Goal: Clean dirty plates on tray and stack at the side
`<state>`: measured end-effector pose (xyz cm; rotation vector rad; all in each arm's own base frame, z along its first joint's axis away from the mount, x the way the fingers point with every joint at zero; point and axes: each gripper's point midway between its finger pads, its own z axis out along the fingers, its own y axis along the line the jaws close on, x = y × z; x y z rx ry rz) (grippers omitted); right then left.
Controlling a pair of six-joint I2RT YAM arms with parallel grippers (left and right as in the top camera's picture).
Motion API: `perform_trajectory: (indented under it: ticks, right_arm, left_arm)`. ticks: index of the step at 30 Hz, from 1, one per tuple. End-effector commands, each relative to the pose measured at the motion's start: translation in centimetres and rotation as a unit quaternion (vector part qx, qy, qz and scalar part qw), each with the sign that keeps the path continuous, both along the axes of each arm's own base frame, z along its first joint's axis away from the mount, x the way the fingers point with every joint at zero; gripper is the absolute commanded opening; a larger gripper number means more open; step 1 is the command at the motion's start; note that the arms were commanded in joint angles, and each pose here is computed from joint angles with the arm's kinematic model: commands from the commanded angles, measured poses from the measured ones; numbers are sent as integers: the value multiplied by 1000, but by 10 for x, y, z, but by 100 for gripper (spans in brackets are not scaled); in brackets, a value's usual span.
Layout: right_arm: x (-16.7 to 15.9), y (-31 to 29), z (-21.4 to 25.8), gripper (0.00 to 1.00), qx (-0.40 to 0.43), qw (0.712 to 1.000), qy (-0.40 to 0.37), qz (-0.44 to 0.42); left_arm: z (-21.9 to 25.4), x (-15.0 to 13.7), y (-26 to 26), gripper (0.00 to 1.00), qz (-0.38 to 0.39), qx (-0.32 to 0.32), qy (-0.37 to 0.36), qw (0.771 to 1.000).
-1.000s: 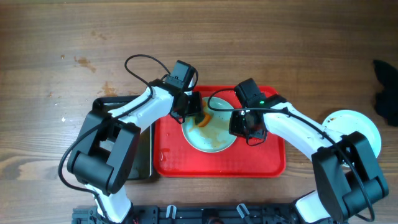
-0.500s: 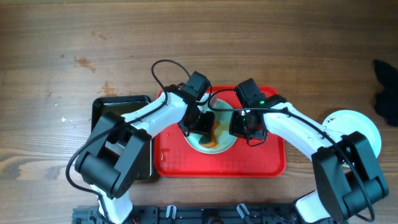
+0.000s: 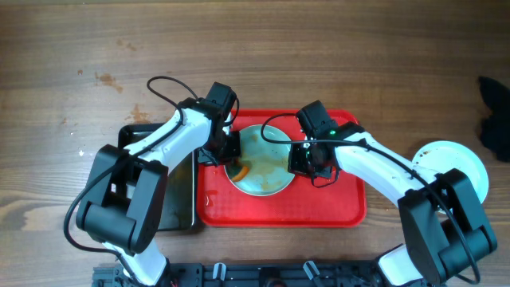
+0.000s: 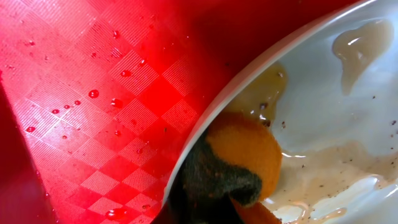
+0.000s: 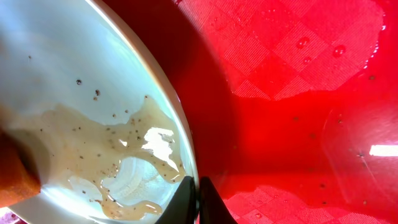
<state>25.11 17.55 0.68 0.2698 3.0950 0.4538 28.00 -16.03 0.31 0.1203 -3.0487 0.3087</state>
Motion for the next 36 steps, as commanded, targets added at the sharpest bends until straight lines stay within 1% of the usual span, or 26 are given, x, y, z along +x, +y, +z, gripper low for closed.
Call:
perform_trajectory:
  ticks: [1,4,6,10,12,13,15,17,20,21,22,24,26,28,29,30,31,32,36]
  right_arm:
    - [-4,-24,-14,5,-52,999,8,-9]
    - [-1,-22,-13,5,-48,999,1,-10]
    - [2,-21,-13,5,-45,999,-6,-9]
    - [13,-15,-11,5,-32,999,-27,-12]
    - [20,-11,-9,4,-24,999,-43,-11]
    - [26,-9,-8,4,-19,998,-55,-11]
    - [30,-7,-7,4,-15,998,-64,-11]
    - [30,-6,-7,6,-14,998,-63,-13]
    - [27,-8,-13,32,-18,998,-50,-20]
    - [25,-7,-16,38,-17,999,-44,-22]
    - [23,-6,-19,43,-14,999,-39,-21]
    - [17,-2,-31,45,-1,1000,-20,-18]
    - [15,2,-40,36,11,1000,-11,-25]
    - [11,4,-49,35,20,999,0,-41]
    - [8,3,-53,31,20,999,4,-48]
    - [6,1,-55,23,17,998,10,-54]
    - [4,0,-57,13,15,998,13,-54]
    - [3,0,-57,4,14,998,15,-54]
    - [4,-2,-58,5,8,998,15,-65]
  left_arm:
    - [5,8,26,4,-6,63,-34,997]
    - [43,17,5,4,-9,8,-74,997]
    - [64,19,4,4,-8,-2,-95,995]
    - [125,19,6,4,-6,-20,-147,989]
    - [144,15,10,4,-4,-20,-163,986]
    - [157,13,17,4,-1,-8,-177,984]
    - [167,9,29,4,6,12,-190,982]
    - [171,2,42,4,18,25,-184,982]
    - [168,-3,61,4,40,38,-163,985]
    - [168,-3,64,4,38,39,-162,985]
    - [168,-3,65,4,37,40,-162,985]
    - [168,-2,68,4,39,42,-162,985]
    - [168,-2,69,4,30,44,-164,985]
    - [168,-1,72,4,31,53,-167,984]
    - [168,0,74,4,32,60,-169,983]
    - [168,0,76,4,34,61,-169,983]
    - [167,0,78,4,36,62,-168,983]
    - [167,1,82,4,42,64,-167,983]
    - [166,1,94,4,59,69,-160,983]
